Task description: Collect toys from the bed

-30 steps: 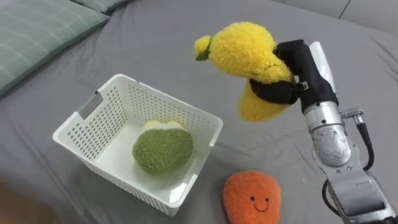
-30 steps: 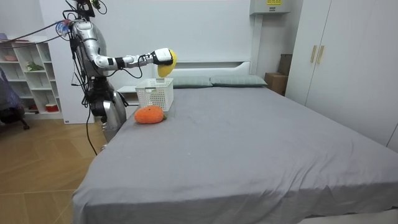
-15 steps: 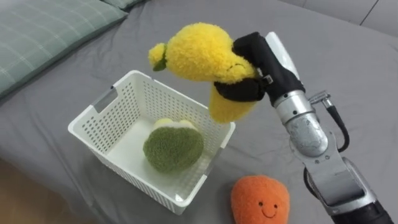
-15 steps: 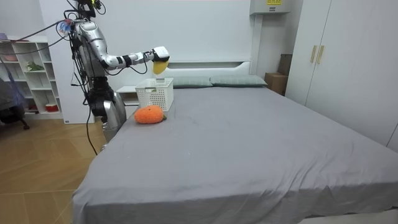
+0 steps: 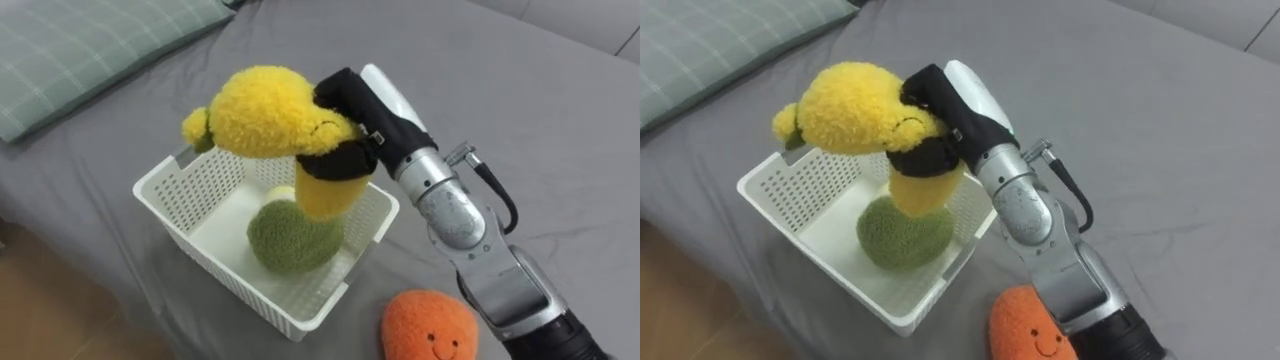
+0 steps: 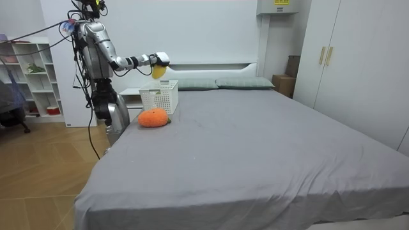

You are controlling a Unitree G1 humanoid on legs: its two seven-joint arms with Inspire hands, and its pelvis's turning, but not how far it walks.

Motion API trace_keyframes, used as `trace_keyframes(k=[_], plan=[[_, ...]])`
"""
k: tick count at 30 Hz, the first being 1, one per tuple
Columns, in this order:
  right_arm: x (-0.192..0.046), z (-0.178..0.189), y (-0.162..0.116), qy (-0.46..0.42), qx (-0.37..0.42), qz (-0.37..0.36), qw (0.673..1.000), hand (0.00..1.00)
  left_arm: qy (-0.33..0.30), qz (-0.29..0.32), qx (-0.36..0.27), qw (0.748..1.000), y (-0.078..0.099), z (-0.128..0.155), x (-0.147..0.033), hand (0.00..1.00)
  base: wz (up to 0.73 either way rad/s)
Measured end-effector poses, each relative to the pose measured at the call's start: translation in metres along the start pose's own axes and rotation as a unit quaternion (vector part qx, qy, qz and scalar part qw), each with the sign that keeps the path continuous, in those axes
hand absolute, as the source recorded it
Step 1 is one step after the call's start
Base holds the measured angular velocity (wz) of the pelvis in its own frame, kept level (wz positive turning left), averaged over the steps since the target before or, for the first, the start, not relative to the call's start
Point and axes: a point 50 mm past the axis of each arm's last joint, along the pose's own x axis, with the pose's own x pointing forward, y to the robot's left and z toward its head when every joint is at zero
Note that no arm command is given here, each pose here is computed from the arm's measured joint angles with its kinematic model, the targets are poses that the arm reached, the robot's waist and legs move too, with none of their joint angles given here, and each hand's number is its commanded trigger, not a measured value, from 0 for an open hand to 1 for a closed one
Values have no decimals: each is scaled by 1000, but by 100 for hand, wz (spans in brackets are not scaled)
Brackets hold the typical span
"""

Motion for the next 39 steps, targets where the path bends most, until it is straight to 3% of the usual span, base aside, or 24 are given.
trace_keyframes(k=[2, 9, 39], plan=[[0, -3, 1, 7, -1, 4, 1000, 0, 4, -1, 2, 1000, 0, -1, 0, 0, 7], [0, -18, 5, 49, -22, 12, 998, 0, 15, -4, 9, 1000, -1, -3, 0, 0, 1], [0, -18, 6, 49, -14, 17, 999, 0, 0, -4, 16, 1000, -5, 6, -1, 0, 0]])
